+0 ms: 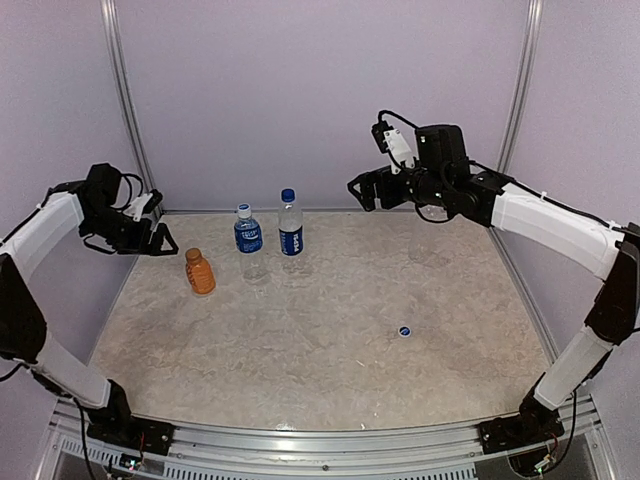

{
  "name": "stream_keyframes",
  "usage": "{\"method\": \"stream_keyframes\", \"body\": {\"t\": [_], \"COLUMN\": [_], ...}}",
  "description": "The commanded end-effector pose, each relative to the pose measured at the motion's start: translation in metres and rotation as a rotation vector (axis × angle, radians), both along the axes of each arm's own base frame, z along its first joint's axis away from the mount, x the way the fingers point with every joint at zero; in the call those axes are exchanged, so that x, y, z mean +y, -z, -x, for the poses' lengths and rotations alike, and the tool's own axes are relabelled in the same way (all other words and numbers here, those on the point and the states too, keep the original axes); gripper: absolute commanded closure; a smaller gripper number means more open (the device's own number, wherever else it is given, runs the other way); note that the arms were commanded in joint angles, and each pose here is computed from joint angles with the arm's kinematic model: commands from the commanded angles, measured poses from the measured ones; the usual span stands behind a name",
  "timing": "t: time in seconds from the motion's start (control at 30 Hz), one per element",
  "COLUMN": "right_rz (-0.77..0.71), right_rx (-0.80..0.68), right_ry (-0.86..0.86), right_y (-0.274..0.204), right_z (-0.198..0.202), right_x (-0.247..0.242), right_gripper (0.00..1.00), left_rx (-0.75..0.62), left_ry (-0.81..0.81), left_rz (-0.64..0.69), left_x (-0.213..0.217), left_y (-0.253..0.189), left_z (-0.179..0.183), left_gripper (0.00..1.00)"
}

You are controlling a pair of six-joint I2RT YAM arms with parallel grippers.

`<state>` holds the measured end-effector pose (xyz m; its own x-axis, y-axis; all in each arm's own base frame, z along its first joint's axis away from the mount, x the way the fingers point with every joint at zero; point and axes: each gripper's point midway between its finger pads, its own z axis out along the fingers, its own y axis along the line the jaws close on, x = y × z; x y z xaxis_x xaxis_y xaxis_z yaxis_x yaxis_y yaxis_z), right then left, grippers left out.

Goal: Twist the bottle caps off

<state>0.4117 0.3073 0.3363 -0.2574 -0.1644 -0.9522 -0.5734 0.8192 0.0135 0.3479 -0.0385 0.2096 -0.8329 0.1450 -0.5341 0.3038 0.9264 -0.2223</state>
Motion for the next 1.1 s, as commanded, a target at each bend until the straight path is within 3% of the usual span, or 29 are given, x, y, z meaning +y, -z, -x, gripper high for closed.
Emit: {"method": "stream_keyframes", "body": {"t": [0.0, 0.1, 0.33, 0.57, 0.77, 0.93, 1.07], "right_rz": [0.013, 0.007, -0.009, 0.043, 0.064, 0.057, 0.055], "right_rx": [0.037, 0.052, 0.068, 0.103, 0.118, 0.112, 0.108], "right_ry": [0.023, 0.039, 0.053, 0.072, 0.081, 0.081, 0.082], "right_y": [-0.002, 0.003, 0.009, 0.028, 0.037, 0.034, 0.031], "right_z": [0.017, 0.022, 0.027, 0.025, 0.025, 0.027, 0.028], "right_x": [0.001, 0.002, 0.003, 0.001, -0.001, -0.003, -0.004], "right_gripper": [0.01, 0.01, 0.01, 0.01, 0.01, 0.01, 0.01], "left_rx": [-0.238, -0.282, -0.198, -0.166, -0.136, -0.091, -0.102], "left_ry": [0.139, 0.134, 0.043, 0.101, 0.121, 0.132, 0.133], "left_rz": [0.041, 0.004, -0.094, -0.064, -0.058, -0.065, -0.071], "left_x": [-0.032, -0.032, -0.028, -0.044, -0.046, -0.045, -0.044], "left_y": [-0.012, 0.003, 0.06, 0.086, 0.094, 0.105, 0.102], "left_z": [-0.026, -0.044, -0.082, -0.083, -0.076, -0.069, -0.069], "left_gripper": [0.01, 0.01, 0.01, 0.06, 0.35, 0.39, 0.61]}}
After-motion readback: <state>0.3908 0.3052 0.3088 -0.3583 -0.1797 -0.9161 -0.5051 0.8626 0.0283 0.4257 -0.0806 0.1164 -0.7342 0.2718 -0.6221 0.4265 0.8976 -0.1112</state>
